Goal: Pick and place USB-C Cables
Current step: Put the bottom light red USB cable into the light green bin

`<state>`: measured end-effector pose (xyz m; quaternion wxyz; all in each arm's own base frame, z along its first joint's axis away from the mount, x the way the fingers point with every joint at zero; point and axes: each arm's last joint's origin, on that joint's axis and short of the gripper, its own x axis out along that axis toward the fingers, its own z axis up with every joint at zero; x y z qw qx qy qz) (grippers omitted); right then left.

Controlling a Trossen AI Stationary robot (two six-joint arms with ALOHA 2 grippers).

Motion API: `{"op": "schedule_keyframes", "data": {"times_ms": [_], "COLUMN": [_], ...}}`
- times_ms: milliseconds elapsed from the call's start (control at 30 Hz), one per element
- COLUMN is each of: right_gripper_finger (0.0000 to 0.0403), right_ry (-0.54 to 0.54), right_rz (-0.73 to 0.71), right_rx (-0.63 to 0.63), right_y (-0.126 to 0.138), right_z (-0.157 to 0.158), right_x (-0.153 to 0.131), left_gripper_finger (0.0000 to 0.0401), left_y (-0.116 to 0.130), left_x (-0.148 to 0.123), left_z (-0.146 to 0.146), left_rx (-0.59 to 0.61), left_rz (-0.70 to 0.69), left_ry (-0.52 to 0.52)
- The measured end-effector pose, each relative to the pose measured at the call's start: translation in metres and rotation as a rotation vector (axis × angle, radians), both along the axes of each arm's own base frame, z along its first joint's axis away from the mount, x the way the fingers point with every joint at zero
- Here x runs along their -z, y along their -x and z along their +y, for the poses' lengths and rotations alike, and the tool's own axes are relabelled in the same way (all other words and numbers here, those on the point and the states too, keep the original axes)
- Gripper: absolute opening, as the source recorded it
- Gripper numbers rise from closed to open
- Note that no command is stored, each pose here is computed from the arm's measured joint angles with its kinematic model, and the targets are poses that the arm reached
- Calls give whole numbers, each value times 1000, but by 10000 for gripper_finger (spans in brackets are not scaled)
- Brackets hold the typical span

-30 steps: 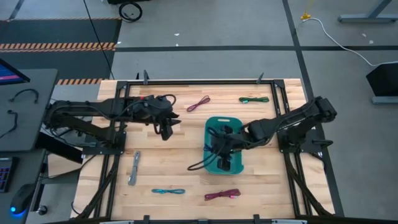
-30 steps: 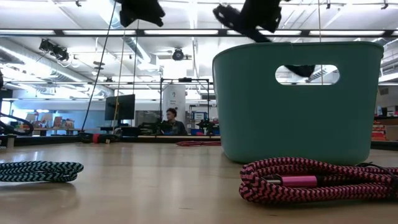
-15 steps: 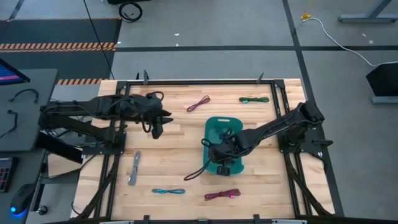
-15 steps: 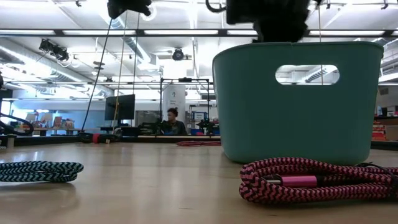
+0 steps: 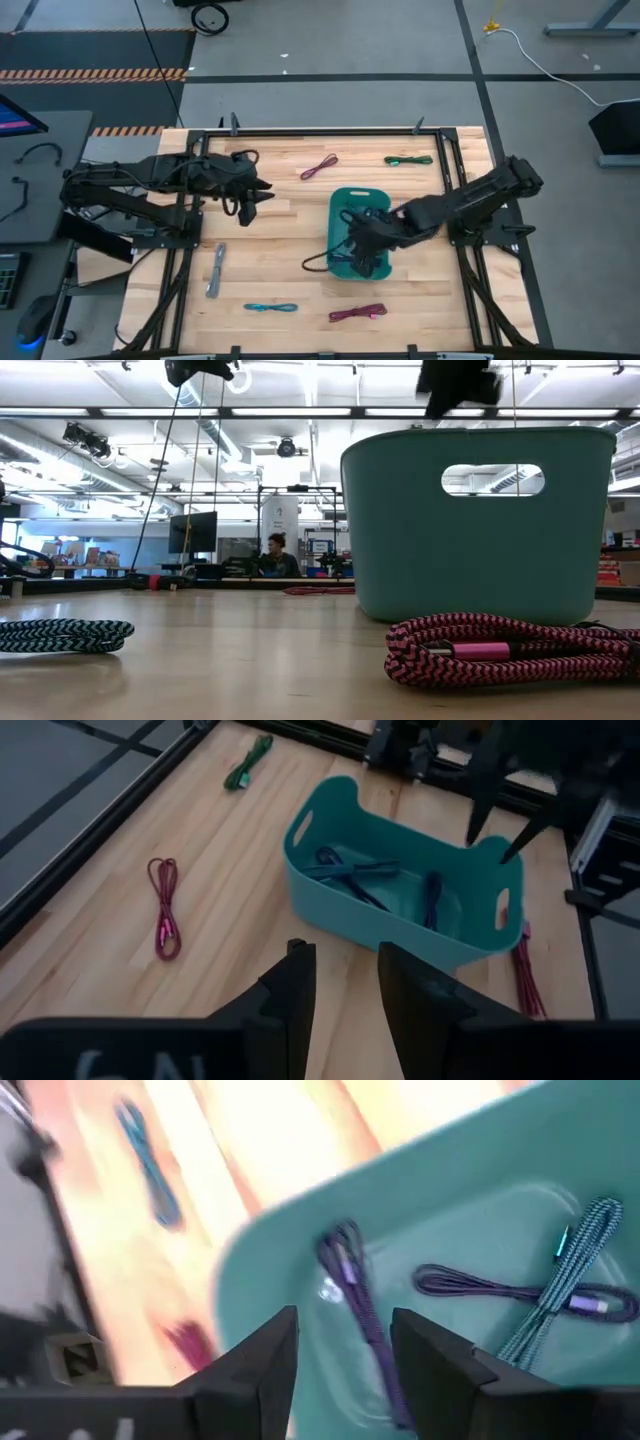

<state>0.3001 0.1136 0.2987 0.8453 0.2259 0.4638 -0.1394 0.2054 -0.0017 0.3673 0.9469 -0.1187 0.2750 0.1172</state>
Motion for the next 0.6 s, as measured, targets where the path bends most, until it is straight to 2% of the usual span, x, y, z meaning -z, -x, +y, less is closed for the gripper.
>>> {"op": "schedule_keyframes", "data": {"times_ms": [133, 200, 300, 467, 533, 600], "right_gripper_finger": [151, 145, 134, 126, 126, 126], "right_ry": [-37, -99, -182, -303, -330, -324], "right_rz": [-128, -185, -213, -128, -115, -71], "right_rx": [90, 70, -33, -188, -257, -381], "right_y": [15, 21, 26, 31, 31, 30], "right_z": [30, 51, 86, 138, 155, 167], "right_x": [-22, -30, -27, 1, 13, 26], "left_gripper_finger": [117, 117, 117, 117, 117, 117], "left_y": [0, 0, 0, 1, 1, 2], "left_x": [0, 0, 0, 0, 1, 1], "left_z": [-4, -6, -9, -14, -17, -19], "left_rx": [28, 36, 52, 75, 86, 98], "left_rz": [3, 4, 4, 3, 7, 16], "left_ry": [-11, -11, -11, -8, -8, -7]}}
